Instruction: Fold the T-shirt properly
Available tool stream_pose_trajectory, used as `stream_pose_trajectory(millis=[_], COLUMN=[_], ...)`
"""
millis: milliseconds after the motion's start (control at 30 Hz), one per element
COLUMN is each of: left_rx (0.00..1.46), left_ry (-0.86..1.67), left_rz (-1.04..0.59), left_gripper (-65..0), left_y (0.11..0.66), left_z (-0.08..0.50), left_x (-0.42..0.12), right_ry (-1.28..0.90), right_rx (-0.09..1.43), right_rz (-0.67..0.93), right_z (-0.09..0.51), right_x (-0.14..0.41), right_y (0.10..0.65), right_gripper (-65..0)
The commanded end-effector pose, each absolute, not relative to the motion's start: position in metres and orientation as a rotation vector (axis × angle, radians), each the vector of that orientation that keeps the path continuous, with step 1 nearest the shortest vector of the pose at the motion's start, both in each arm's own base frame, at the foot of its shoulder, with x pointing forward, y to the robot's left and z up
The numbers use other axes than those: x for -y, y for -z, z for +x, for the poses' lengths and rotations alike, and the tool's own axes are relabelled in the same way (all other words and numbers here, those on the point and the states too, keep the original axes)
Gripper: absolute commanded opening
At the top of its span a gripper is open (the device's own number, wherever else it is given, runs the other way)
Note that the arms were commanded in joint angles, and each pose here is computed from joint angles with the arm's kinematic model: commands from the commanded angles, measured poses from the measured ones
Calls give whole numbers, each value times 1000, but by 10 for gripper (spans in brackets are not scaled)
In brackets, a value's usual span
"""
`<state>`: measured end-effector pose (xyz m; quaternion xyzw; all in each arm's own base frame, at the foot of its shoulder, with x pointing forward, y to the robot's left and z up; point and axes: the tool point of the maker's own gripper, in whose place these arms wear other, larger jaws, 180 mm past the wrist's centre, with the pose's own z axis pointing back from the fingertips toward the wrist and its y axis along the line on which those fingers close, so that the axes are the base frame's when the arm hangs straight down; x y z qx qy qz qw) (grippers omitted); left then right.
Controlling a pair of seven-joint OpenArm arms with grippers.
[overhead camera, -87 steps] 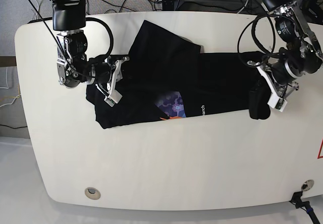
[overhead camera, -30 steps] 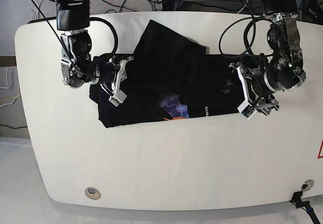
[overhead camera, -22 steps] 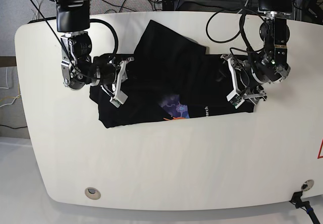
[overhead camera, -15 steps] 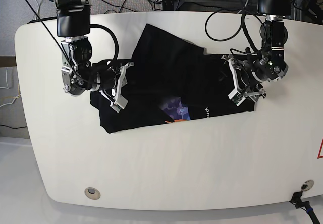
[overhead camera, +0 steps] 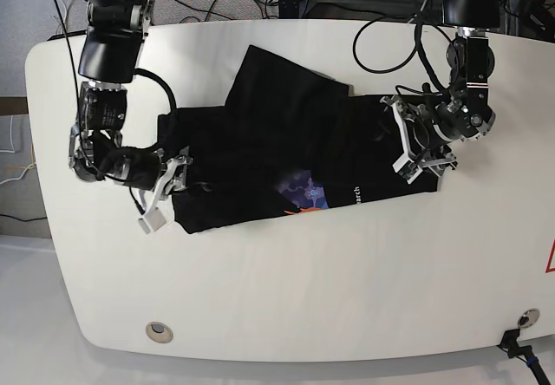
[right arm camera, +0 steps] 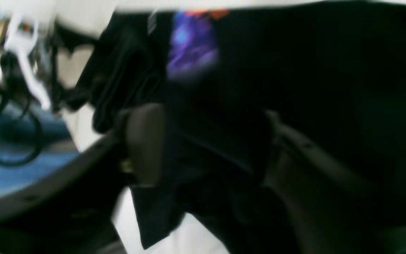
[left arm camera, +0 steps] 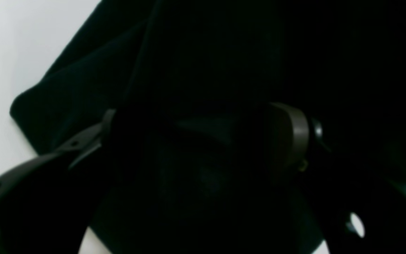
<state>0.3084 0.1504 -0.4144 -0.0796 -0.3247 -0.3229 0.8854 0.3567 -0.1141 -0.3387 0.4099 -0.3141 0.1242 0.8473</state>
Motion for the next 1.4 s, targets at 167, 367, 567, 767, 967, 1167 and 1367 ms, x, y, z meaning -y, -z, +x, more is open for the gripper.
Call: stream_pose_trajectory(millis=[167,367,567,767,967,1167,1367], left_rx=[652,655,655,654,654,654,656], left_ry=[685,688,688,688,690,690,700], left_rz=[-125,-124,-124,-123,-124,-124,-153], left_gripper=[-173,-173,-173,-173,-173,-173,-173], left_y=[415,414,414,414,414,414,416], left_z=[309,309,309,309,309,309,308], left_x=[-159,-158,-158,-158,-158,-158,-143], right_ry=[-88,-59,9,62,62,56,58], right_rx=[849,789,728,676,667,634,632], right_rz=[762,576,535,581,662,718,743], right_z=[397,392,375,363,364,360,360], right_x=[179,208,219,209,169,141,138], right_y=[299,331,373,399,404,409,405], right_gripper=[-74,-74,-75,-75,-77,-129,-576])
